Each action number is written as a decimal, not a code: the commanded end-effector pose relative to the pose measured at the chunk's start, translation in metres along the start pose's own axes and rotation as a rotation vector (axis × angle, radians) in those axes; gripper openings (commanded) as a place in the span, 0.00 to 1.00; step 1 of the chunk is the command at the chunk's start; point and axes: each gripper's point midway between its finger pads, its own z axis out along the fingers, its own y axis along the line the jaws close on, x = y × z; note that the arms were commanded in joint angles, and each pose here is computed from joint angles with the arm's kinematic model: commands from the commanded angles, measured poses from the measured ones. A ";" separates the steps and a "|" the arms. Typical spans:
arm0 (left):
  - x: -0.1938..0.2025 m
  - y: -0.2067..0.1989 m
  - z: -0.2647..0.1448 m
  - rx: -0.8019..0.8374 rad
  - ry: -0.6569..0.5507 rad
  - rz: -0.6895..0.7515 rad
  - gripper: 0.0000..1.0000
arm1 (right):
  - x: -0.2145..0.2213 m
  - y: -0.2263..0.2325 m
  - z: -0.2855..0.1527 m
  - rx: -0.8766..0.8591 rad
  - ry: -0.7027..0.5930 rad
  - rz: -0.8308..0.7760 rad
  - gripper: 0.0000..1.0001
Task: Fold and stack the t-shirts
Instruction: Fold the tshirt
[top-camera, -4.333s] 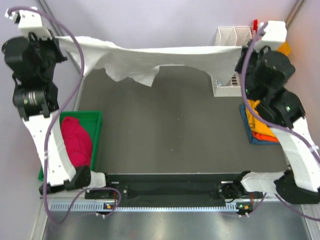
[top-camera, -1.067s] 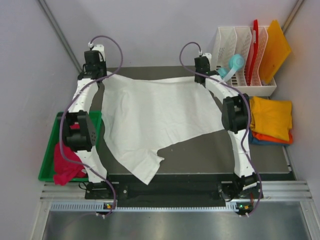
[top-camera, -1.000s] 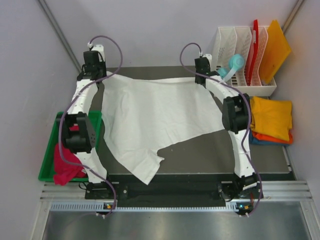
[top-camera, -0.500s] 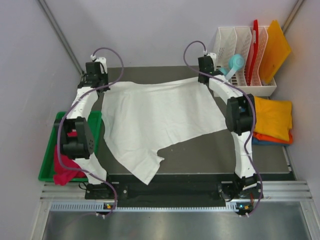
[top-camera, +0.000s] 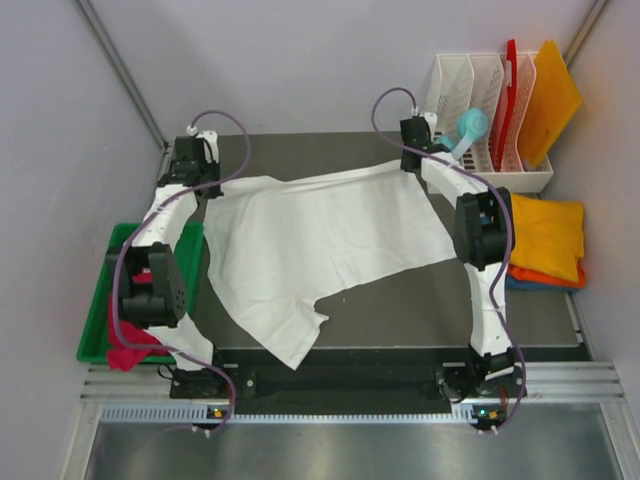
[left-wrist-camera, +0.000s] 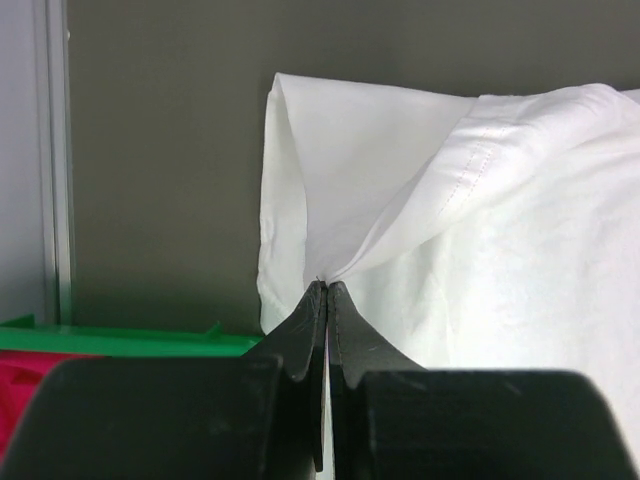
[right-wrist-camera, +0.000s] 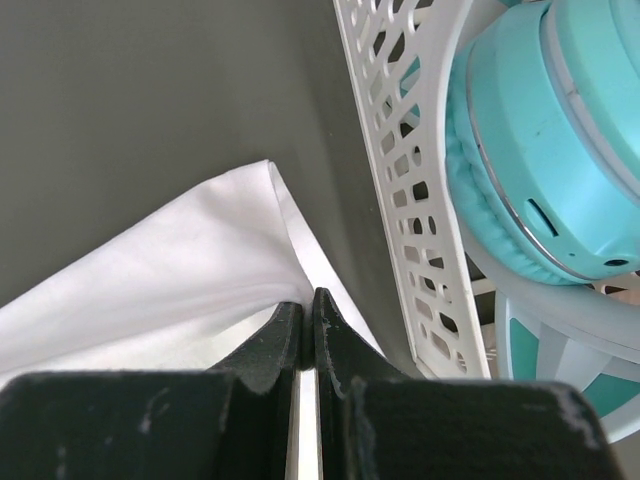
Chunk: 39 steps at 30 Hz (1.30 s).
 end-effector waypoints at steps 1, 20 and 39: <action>-0.007 -0.002 -0.029 0.015 -0.038 -0.018 0.00 | -0.021 -0.018 -0.009 0.034 -0.036 0.041 0.00; 0.052 -0.008 -0.082 0.066 0.086 0.042 0.00 | 0.002 -0.021 0.004 0.055 0.027 0.029 0.00; 0.156 -0.019 -0.055 0.155 0.435 0.128 0.00 | 0.026 -0.025 0.013 0.094 0.089 -0.003 0.00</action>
